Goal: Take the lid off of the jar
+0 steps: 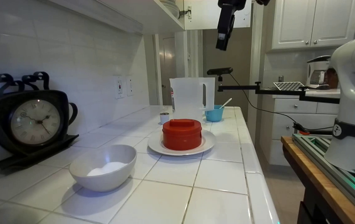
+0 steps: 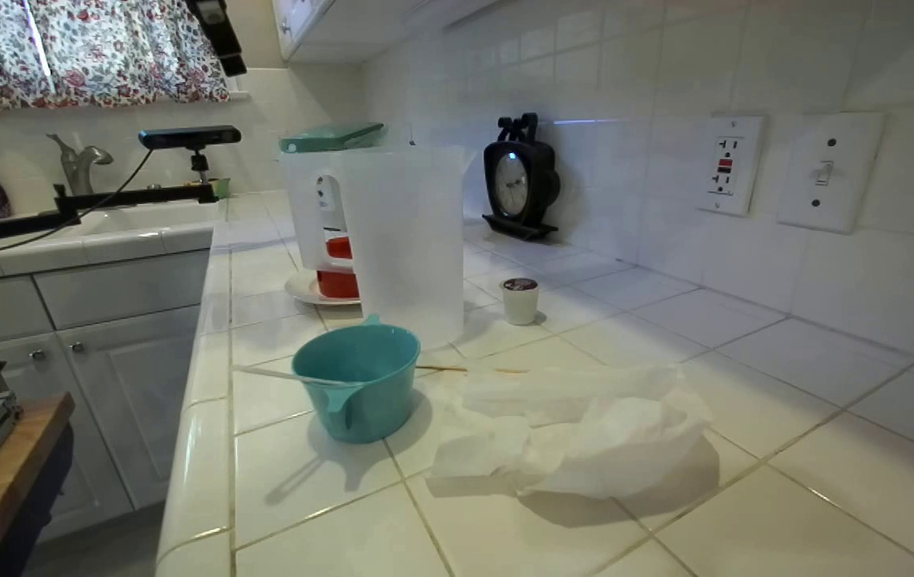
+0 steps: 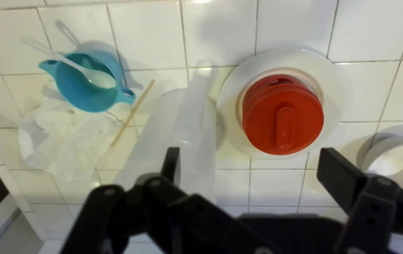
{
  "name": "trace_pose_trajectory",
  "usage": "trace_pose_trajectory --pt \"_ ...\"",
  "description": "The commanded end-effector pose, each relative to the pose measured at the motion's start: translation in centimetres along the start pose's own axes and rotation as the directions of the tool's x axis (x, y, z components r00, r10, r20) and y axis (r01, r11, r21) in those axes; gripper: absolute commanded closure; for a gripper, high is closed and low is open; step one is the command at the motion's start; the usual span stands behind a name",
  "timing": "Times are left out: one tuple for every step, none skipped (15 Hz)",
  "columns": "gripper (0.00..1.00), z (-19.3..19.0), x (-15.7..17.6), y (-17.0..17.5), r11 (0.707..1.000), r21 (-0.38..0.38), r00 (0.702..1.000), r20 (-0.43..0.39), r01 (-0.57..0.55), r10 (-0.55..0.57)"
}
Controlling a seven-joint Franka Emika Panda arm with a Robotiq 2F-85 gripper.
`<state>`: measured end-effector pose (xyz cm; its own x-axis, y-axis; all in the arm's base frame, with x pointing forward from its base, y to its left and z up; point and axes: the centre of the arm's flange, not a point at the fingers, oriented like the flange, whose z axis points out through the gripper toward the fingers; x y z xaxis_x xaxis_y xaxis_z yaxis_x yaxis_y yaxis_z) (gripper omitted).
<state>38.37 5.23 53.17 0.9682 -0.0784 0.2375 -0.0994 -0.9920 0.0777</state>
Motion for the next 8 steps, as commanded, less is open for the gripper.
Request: trace_pose_trajectory --pt "0.0 -0.57 -0.3 0.46 1.0 -0.002 1.0 0.012 -0.004 0.004" --pt "0.0 -0.81 -0.48 0.64 1.0 -0.003 1.0 0.016 -0.007 0.007" --pt "0.0 -0.79 -0.55 0.61 1.0 -0.004 1.0 0.02 -0.006 0.006" --pt "0.0 -0.69 -0.53 0.56 1.0 -0.005 1.0 0.023 -0.005 0.005" --pt "0.0 -0.59 -0.51 0.55 1.0 -0.005 1.0 0.025 -0.004 0.005" --pt "0.0 -0.57 -0.5 0.54 1.0 -0.005 1.0 0.026 -0.004 0.005" --pt "0.0 -0.57 -0.5 0.54 1.0 -0.005 1.0 0.026 -0.004 0.004" --pt "0.0 -0.57 -0.5 0.54 1.0 -0.005 1.0 0.026 -0.004 0.004"
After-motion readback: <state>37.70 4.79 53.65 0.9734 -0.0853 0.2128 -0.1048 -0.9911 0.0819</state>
